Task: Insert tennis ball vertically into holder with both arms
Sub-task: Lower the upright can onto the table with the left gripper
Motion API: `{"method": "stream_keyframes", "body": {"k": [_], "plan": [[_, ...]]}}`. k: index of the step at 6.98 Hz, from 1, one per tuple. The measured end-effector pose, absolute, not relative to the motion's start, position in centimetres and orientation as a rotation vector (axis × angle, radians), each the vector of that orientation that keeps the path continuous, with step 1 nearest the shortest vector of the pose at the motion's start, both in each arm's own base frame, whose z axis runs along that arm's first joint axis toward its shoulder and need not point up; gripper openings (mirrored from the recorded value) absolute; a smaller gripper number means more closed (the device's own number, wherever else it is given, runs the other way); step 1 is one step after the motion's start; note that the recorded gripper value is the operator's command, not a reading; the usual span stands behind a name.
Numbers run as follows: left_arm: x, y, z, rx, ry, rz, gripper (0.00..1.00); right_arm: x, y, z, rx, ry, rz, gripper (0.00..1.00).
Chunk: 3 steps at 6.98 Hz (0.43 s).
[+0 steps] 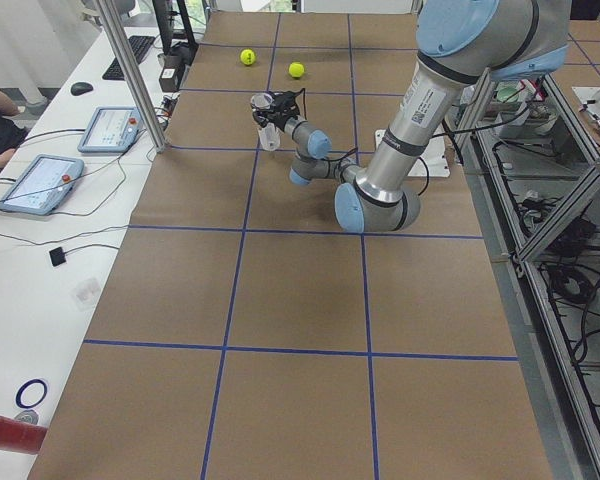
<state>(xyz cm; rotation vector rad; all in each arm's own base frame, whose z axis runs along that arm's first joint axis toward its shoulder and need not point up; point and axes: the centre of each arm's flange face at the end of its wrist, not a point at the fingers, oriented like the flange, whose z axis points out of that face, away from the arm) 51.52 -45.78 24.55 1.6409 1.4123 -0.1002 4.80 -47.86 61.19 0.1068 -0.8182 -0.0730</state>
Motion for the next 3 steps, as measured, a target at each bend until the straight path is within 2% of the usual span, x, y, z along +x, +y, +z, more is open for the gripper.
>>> {"method": "stream_keyframes", "body": {"k": [2, 3], "plan": [[51.1, -45.0, 27.0, 1.646, 1.408, -0.088, 0.19, 4.8, -47.9, 61.3, 0.105, -0.818, -0.072, 1.00], [51.2, -44.3, 28.3, 1.638, 1.406, -0.077, 0.27, 4.8, -47.9, 61.3, 0.104, -0.818, -0.072, 1.00]]}}
